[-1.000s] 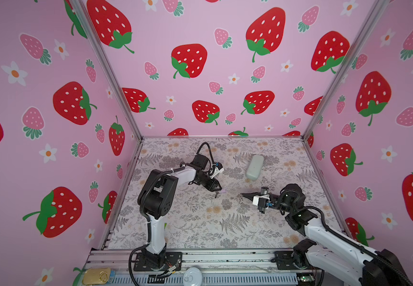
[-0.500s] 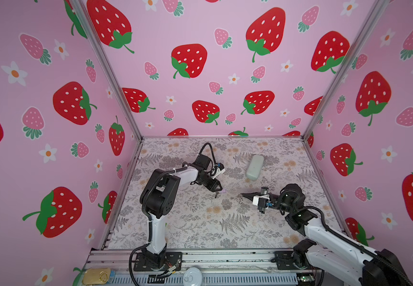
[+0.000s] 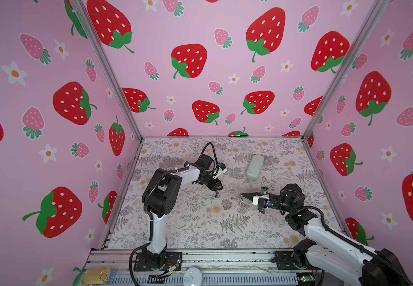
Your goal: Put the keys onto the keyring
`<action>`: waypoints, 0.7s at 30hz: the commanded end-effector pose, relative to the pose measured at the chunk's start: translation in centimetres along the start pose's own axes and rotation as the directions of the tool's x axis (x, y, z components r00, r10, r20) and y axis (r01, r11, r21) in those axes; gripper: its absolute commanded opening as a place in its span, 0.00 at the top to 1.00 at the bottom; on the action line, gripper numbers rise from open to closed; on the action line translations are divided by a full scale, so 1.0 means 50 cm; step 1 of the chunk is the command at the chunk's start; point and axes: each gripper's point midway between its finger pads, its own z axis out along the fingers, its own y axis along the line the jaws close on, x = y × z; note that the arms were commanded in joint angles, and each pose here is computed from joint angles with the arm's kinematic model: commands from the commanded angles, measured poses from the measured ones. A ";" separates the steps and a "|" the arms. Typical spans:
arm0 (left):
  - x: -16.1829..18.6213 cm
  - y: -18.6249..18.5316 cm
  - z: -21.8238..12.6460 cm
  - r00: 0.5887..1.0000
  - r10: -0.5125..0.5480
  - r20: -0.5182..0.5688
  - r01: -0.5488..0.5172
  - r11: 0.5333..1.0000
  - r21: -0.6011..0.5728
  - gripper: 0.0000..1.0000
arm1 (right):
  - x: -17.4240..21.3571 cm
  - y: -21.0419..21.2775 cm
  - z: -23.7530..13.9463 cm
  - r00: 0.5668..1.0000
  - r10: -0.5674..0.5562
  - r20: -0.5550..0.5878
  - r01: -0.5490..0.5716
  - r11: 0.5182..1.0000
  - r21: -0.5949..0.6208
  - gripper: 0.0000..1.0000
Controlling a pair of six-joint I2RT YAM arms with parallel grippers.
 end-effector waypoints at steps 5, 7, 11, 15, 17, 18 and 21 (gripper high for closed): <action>0.051 0.010 -0.006 0.992 -0.092 -0.080 0.085 0.992 -0.088 0.72 | -0.025 -0.005 -0.001 0.999 -0.023 0.039 0.023 1.000 -0.004 0.98; 0.053 0.006 -0.014 0.991 -0.104 -0.081 0.096 0.990 -0.099 0.73 | -0.025 -0.004 -0.001 0.999 -0.022 0.040 0.022 1.000 -0.005 0.98; 0.061 0.004 -0.027 0.986 -0.147 -0.081 0.136 0.983 -0.124 0.73 | -0.023 -0.002 -0.002 0.999 -0.020 0.037 0.020 1.000 -0.004 0.98; 0.067 -0.001 -0.033 0.979 -0.186 -0.088 0.174 0.976 -0.131 0.72 | -0.025 -0.002 -0.002 0.999 -0.021 0.041 0.022 1.000 -0.007 0.98; 0.067 -0.010 -0.035 0.977 -0.195 -0.088 0.182 0.974 -0.134 0.72 | -0.024 -0.001 -0.002 0.999 -0.021 0.041 0.021 1.000 -0.008 0.98; 0.068 -0.013 -0.035 0.976 -0.198 -0.090 0.184 0.973 -0.142 0.72 | -0.024 -0.001 -0.002 0.999 -0.021 0.041 0.021 1.000 -0.007 0.98; 0.071 -0.019 -0.032 0.972 -0.215 -0.095 0.198 0.967 -0.164 0.70 | -0.026 -0.001 -0.003 0.999 -0.021 0.043 0.022 1.000 -0.008 0.98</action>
